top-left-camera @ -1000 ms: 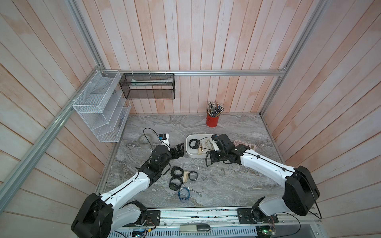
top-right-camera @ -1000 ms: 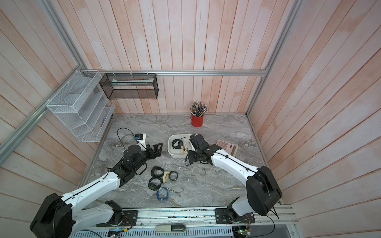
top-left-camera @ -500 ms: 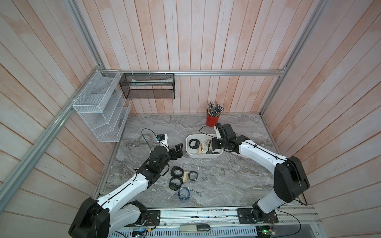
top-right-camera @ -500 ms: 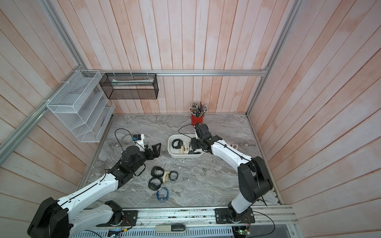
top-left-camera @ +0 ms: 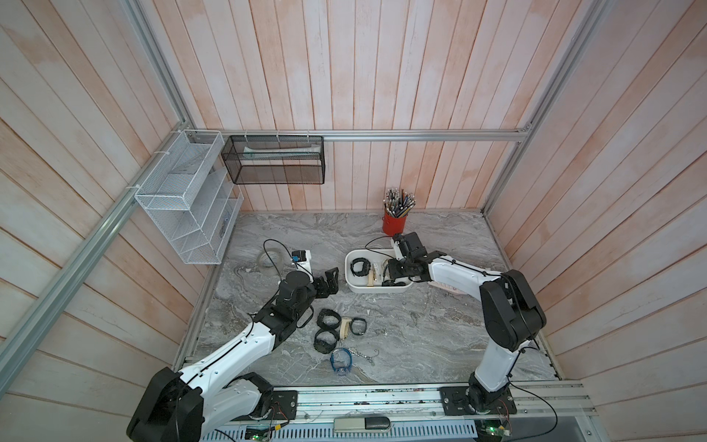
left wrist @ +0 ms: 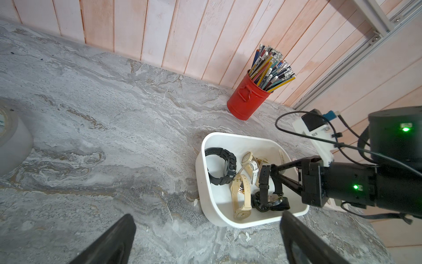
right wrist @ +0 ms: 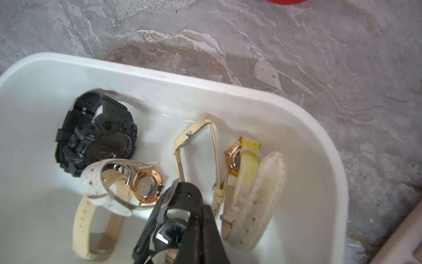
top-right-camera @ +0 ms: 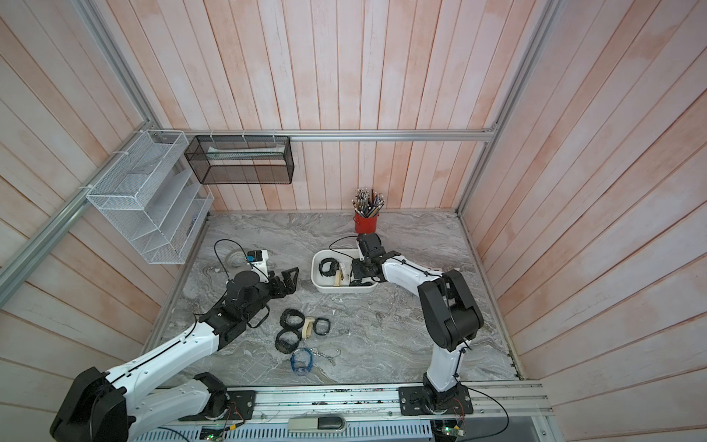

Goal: Put the watch into the storage box
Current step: Place the watch in the storage box.

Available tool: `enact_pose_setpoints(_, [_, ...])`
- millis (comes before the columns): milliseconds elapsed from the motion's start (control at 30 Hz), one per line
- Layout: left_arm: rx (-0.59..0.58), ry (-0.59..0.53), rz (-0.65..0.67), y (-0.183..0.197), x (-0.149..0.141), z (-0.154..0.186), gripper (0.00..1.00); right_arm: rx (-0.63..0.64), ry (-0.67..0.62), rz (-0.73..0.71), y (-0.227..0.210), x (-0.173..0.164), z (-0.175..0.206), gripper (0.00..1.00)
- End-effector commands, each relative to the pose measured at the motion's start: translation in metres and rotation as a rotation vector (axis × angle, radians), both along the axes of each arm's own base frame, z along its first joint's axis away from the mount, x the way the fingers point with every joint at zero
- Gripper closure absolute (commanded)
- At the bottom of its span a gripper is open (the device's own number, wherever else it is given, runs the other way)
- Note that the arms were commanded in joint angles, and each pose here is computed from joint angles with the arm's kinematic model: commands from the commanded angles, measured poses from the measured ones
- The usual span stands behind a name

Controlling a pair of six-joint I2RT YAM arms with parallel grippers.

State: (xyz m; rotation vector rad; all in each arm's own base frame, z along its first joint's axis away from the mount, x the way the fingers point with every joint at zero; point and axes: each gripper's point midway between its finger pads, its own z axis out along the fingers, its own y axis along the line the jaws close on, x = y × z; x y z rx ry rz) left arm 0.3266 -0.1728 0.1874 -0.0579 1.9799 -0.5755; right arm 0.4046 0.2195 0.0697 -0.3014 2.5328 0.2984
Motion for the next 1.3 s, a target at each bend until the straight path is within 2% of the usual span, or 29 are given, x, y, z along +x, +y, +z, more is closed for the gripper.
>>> enact_pose_setpoints(0, [0.014, 0.006, 0.007, 0.003, 0.002, -0.001, 0.0, 0.029, -0.037, 0.006, 0.006, 0.012, 0.007, 1.0])
enact_pose_setpoints(67, [0.016, 0.008, 0.006, 0.003, 0.002, -0.001, 0.0, 0.032, -0.032, 0.006, 0.006, 0.012, 0.007, 1.0])
enact_pose_setpoints(200, [0.017, 0.008, 0.006, 0.002, 0.002, -0.001, 0.0, 0.085, -0.062, 0.012, 0.01, 0.014, 0.025, 0.72])
enact_pose_setpoints(233, [0.017, 0.007, 0.007, 0.003, 0.003, 0.0, 0.0, 0.098, -0.071, 0.016, 0.011, 0.013, 0.031, 0.69])
enact_pose_setpoints(467, [0.017, 0.003, 0.012, 0.002, 0.005, 0.002, 0.0, 0.174, -0.162, 0.023, 0.01, 0.013, 0.084, 0.47])
enact_pose_setpoints(600, [0.013, -0.003, 0.004, 0.0, 0.006, 0.005, 0.0, 0.229, -0.245, 0.013, 0.004, 0.01, 0.12, 0.38])
enact_pose_setpoints(800, [0.013, 0.01, -0.007, -0.003, 0.006, 0.001, 0.0, 0.334, -0.382, -0.002, -0.005, -0.005, 0.139, 0.22])
enact_pose_setpoints(1067, [0.007, 0.033, -0.021, -0.004, 0.003, -0.001, 0.0, 0.336, -0.419, -0.032, -0.013, -0.008, 0.146, 0.19])
enact_pose_setpoints(1267, [0.038, 0.132, -0.048, -0.004, -0.01, -0.017, 0.07, 0.329, -0.396, -0.058, -0.016, -0.007, 0.136, 0.19])
